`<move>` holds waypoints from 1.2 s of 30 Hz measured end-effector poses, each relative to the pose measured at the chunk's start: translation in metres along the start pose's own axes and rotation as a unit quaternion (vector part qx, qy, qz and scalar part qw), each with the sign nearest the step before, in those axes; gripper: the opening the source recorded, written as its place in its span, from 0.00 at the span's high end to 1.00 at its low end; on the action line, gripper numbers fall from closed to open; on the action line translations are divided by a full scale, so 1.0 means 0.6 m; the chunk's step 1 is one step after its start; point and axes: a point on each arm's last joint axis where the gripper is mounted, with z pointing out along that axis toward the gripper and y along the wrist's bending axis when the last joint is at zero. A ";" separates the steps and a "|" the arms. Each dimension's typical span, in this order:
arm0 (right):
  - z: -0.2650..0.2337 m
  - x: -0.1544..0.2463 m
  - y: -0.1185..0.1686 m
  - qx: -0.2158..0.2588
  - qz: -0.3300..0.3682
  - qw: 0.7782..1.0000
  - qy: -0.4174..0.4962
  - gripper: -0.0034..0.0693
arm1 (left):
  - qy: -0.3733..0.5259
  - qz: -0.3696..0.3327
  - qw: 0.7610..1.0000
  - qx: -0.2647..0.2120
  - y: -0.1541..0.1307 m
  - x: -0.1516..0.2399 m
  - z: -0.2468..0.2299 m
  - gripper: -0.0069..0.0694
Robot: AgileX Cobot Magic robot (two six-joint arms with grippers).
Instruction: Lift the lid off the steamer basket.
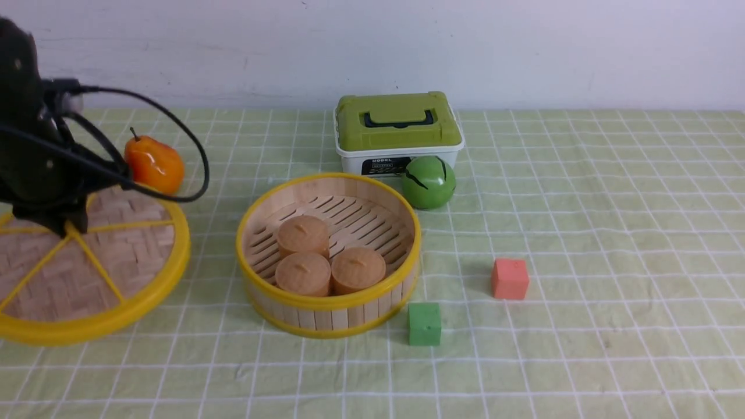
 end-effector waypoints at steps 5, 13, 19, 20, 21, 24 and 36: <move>0.000 0.000 0.000 0.000 0.000 1.000 0.000 0.62 | 0.011 -0.005 1.000 0.012 -0.017 0.001 0.079 0.77; 0.000 0.000 0.000 0.000 0.000 1.000 0.000 0.62 | 0.009 -0.022 0.999 0.032 -0.025 -0.001 0.095 0.62; 0.000 0.000 0.000 0.000 0.000 1.000 0.000 0.62 | -0.032 -0.036 0.997 0.057 -0.023 -0.011 0.039 0.41; 0.000 0.000 0.000 0.000 0.000 1.000 0.000 0.62 | -0.058 -0.034 0.996 0.064 -0.019 -0.015 0.002 0.40; 0.000 0.000 0.000 0.000 0.000 1.000 0.000 0.62 | -0.081 -0.033 0.994 0.069 -0.014 -0.018 -0.030 0.40; 0.000 0.000 0.000 0.000 0.000 1.000 0.000 0.62 | -0.146 -0.038 0.984 0.092 0.001 -0.013 -0.136 0.45; 0.000 0.000 0.000 0.000 0.000 1.000 0.000 0.62 | -0.400 -0.033 0.894 0.198 0.077 0.205 -0.414 0.93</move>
